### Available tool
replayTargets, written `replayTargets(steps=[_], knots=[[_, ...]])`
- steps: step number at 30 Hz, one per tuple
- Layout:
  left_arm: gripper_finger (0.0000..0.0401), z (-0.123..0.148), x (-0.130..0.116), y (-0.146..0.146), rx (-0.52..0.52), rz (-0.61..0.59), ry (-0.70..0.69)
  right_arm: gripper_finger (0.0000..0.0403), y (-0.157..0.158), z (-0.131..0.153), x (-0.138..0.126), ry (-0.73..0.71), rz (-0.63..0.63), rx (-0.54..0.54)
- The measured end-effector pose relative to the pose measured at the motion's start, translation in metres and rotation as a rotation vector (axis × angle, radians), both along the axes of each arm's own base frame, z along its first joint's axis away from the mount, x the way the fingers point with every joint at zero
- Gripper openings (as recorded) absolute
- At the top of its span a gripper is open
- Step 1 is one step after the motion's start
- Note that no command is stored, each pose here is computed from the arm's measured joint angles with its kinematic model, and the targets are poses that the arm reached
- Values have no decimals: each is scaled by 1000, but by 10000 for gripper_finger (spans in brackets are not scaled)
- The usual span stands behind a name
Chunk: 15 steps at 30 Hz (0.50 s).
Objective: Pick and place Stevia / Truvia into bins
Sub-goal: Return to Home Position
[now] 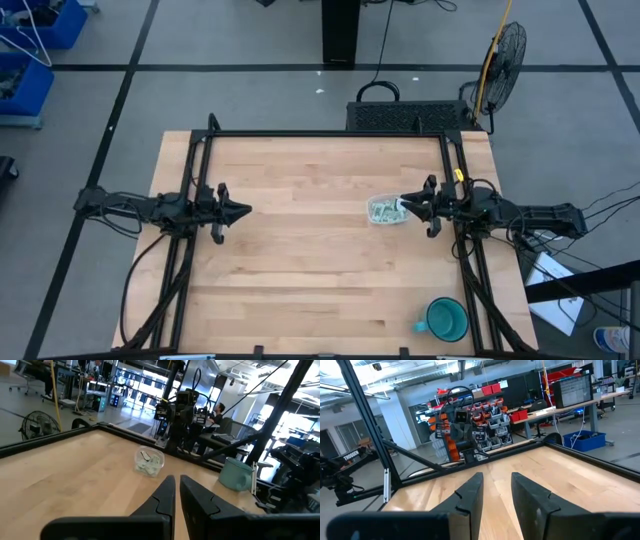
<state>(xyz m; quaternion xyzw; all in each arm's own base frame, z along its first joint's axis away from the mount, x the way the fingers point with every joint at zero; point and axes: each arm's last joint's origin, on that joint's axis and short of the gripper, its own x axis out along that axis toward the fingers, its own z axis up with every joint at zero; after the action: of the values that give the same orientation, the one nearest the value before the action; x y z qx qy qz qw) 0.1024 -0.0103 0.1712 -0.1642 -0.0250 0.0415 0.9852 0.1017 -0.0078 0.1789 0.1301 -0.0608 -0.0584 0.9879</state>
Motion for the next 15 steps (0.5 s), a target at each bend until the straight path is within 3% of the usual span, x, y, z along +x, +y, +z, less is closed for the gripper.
replayTargets(steps=[15], knots=[[31,0,0,0,0,0,0,93,0,0,0,0,0,0]])
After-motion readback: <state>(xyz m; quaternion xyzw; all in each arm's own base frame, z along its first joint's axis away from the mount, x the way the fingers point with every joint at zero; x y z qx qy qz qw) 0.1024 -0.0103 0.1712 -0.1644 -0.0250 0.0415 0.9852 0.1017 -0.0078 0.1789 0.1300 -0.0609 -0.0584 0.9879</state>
